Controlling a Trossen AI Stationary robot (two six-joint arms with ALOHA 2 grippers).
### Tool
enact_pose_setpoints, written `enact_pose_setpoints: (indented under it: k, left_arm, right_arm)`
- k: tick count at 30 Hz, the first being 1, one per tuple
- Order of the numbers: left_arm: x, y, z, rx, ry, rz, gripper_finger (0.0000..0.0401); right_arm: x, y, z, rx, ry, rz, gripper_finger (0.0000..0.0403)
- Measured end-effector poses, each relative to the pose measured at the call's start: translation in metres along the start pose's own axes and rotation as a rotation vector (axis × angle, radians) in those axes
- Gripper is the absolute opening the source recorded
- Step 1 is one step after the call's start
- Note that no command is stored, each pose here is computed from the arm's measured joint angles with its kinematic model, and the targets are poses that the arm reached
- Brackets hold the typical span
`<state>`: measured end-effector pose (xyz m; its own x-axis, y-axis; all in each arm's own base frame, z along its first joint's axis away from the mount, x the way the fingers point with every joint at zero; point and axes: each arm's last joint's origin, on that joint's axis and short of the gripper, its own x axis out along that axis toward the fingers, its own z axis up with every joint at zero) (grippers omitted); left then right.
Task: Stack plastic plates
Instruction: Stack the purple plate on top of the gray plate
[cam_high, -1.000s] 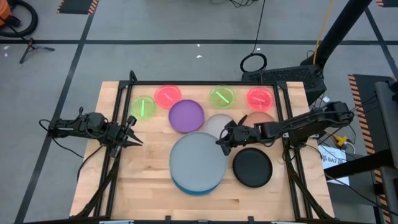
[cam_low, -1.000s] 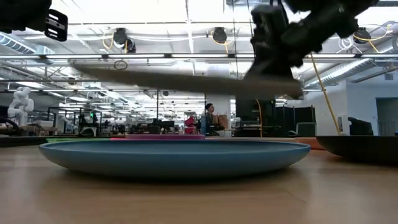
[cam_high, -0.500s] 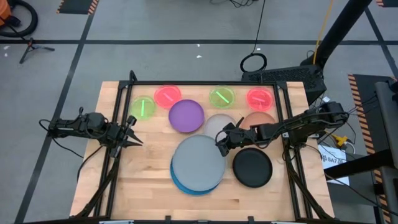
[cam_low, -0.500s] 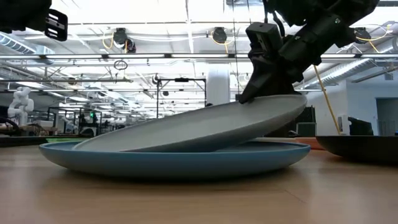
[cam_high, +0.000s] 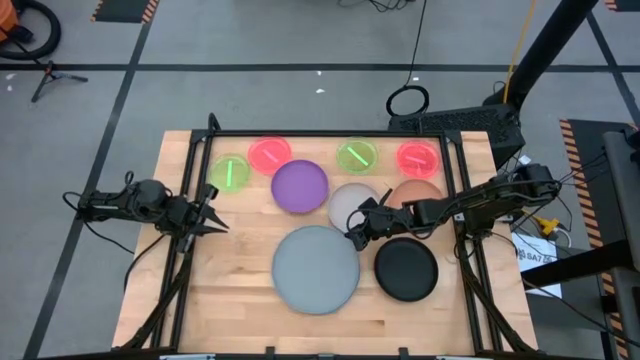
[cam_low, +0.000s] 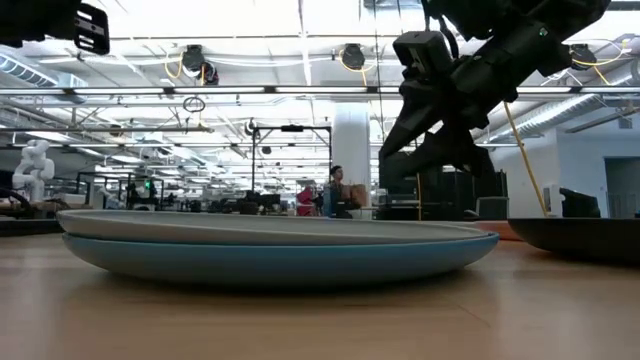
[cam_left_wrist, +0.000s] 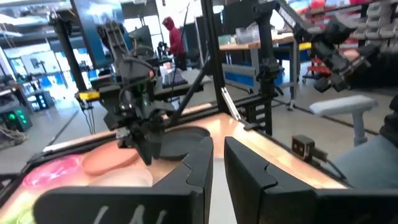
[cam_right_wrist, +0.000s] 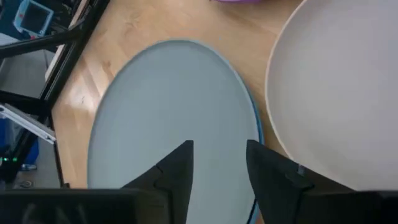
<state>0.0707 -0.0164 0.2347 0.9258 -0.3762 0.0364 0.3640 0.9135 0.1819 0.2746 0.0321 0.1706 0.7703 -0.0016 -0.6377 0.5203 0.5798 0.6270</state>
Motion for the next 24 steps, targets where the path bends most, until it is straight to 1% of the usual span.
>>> enact_pose_setpoints:
  k: [2,7,14,17,19,24]
  left_arm:
    - [0.0,0.0,0.002,-0.012,-0.02,0.003,0.0049]
    - [-0.001,0.002,0.012,-0.067,-0.122,0.015,0.0049]
    - [-0.002,0.003,0.021,-0.06,-0.22,0.024,0.0049]
    - [-0.003,0.004,0.025,-0.133,-0.259,0.018,0.0049]
    - [-0.004,0.004,0.027,-0.12,-0.284,0.023,0.0049]
    - [-0.005,0.004,0.032,-0.027,-0.331,0.046,0.0049]
  right_arm:
    - [0.0,0.003,0.0,-0.026,-0.01,0.023,0.0141]
    - [-0.003,0.012,0.0,-0.096,-0.043,0.097,0.014]
    - [-0.017,0.022,0.0,-0.156,-0.062,0.15,0.0139]
    - [-0.021,0.025,0.0,-0.175,-0.068,0.169,0.0139]
    - [-0.023,0.026,-0.002,-0.191,-0.066,0.173,0.0139]
    - [-0.026,0.026,-0.005,-0.258,-0.049,0.161,0.0139]
